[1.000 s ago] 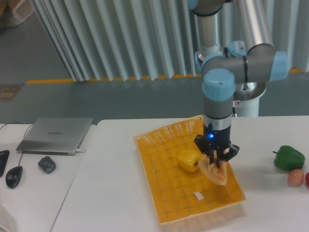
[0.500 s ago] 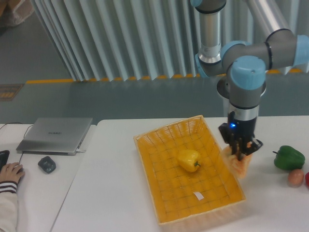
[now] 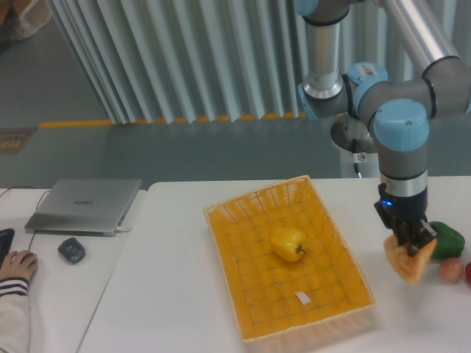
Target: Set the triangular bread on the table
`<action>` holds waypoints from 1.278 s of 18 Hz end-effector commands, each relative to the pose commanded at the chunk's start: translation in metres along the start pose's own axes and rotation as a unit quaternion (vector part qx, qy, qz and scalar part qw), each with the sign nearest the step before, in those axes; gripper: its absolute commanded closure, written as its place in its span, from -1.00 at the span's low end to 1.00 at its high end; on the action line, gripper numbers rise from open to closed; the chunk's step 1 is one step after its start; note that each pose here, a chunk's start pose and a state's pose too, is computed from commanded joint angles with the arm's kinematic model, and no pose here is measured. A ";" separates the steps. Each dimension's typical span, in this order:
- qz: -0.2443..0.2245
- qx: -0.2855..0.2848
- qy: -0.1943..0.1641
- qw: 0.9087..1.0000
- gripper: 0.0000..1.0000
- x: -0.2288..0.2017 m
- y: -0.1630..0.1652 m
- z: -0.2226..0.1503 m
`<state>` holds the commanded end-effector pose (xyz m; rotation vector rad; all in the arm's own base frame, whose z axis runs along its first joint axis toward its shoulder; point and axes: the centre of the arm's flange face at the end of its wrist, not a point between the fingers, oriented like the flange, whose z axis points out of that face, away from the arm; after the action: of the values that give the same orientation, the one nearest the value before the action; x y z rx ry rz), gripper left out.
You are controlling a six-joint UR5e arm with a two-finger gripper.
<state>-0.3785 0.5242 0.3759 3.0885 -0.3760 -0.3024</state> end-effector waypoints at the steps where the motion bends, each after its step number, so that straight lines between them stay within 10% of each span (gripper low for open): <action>1: -0.005 0.004 -0.008 1.000 0.38 -0.001 -0.003 0.000; 12: 0.011 -0.048 -0.024 0.998 -0.07 0.019 -0.011 0.024; 13: 0.009 -0.049 -0.025 0.998 -0.18 0.019 -0.011 0.024; 15: 0.010 -0.051 -0.022 0.998 -1.00 0.021 -0.011 0.027; 23: 0.015 -0.041 -0.017 0.999 -1.00 0.027 -0.018 0.027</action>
<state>-0.3536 0.5356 0.3431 2.9992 -0.3995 -0.3616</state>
